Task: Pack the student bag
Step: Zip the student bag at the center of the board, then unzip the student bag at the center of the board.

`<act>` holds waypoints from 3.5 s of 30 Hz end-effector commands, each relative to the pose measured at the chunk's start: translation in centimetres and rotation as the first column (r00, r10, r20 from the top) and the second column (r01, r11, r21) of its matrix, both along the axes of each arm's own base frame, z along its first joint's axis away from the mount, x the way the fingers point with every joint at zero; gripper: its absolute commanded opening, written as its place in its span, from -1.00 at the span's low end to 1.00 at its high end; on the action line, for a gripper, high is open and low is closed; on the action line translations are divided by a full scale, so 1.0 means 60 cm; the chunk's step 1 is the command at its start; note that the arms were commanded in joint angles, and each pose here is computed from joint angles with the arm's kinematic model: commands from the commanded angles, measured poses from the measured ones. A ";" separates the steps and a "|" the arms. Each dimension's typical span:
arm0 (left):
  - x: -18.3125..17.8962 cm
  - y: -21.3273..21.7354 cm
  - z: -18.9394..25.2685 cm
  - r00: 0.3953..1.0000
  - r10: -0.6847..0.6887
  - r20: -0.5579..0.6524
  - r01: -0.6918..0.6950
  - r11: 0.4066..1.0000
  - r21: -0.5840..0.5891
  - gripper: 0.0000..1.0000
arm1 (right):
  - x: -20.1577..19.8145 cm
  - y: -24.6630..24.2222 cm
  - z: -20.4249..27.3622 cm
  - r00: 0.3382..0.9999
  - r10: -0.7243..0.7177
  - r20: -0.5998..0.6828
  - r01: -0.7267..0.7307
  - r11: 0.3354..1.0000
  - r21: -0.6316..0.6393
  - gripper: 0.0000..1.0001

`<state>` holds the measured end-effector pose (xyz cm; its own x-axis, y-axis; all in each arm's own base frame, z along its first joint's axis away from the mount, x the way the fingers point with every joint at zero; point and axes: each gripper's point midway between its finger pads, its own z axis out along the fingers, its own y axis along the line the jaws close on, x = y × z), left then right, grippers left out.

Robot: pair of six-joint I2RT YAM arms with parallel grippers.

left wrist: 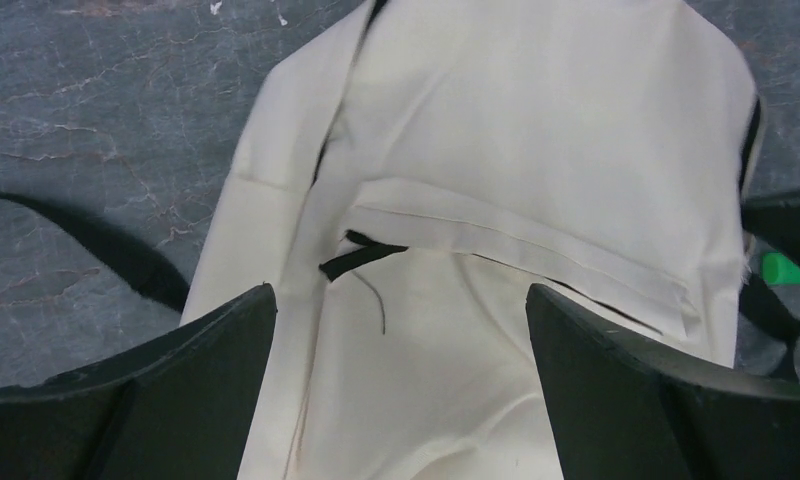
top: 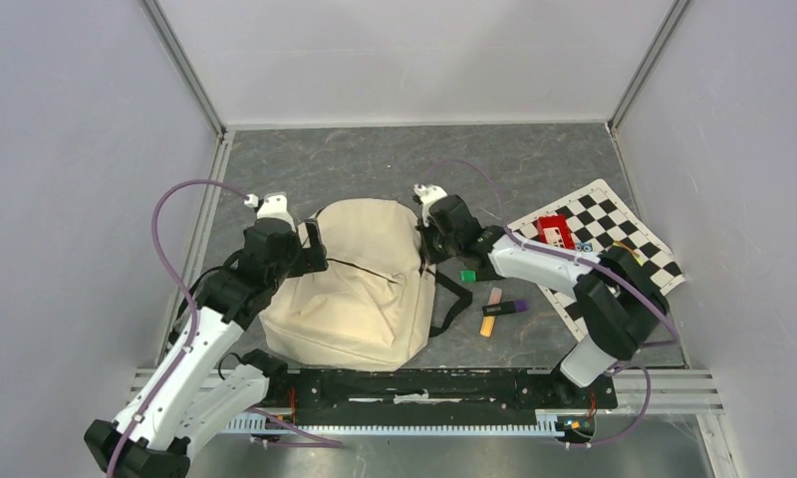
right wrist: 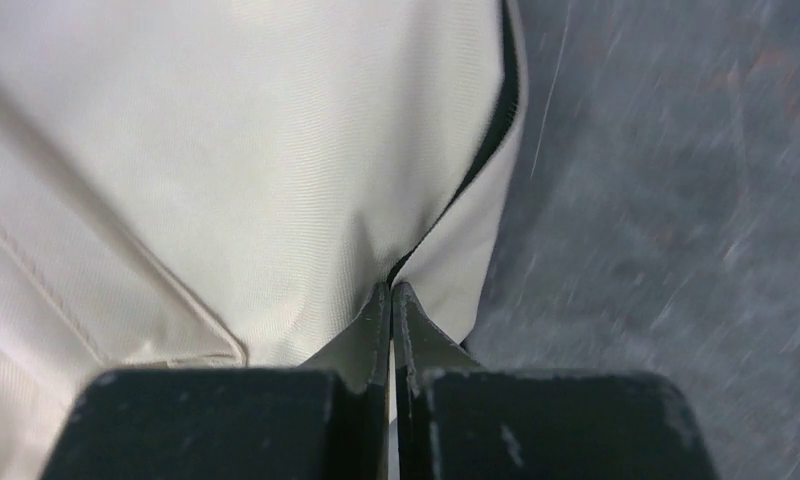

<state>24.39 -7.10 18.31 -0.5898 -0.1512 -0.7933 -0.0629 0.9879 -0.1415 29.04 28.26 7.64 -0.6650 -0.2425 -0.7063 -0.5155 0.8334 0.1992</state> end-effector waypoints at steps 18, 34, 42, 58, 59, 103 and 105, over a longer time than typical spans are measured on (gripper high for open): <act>-0.057 -0.039 -0.027 0.999 0.026 -0.039 -0.037 0.950 -0.309 0.99 | 0.255 0.082 0.207 0.947 0.013 0.321 -0.020 1.000 0.021 0.27; 0.066 0.116 -0.075 0.951 0.281 -0.129 -0.303 0.932 -0.201 0.99 | -0.068 0.188 0.269 0.935 0.146 0.324 -0.215 0.958 0.188 0.41; 0.086 0.143 -0.117 0.929 0.270 -0.254 -0.340 0.893 -0.295 0.99 | -0.159 0.311 0.224 0.908 0.273 0.318 -0.303 0.952 0.050 0.41; 0.088 0.113 -0.156 0.924 0.179 -0.339 -0.314 0.860 -0.403 0.31 | -0.126 0.393 0.103 0.891 0.275 0.361 -0.179 0.944 -0.279 0.33; 0.088 0.112 -0.157 0.923 0.176 -0.341 -0.313 0.859 -0.404 0.22 | -0.122 0.392 0.100 0.889 0.272 0.370 -0.167 0.942 -0.290 0.31; 0.089 0.109 -0.153 0.927 0.165 -0.338 -0.304 0.858 -0.414 -0.05 | -0.023 0.395 0.096 0.945 0.164 0.284 -0.155 0.986 -0.052 -0.31; 0.089 0.108 -0.153 0.927 0.162 -0.337 -0.302 0.858 -0.417 -0.05 | -0.025 0.400 0.100 0.948 0.165 0.271 -0.166 0.986 -0.016 -0.27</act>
<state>28.84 -0.20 7.64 -0.6771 -0.6319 -0.3771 -0.4438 0.7594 -0.4757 26.02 52.17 10.81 -0.3866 -0.4359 -0.8127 -0.7046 0.7082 -0.0447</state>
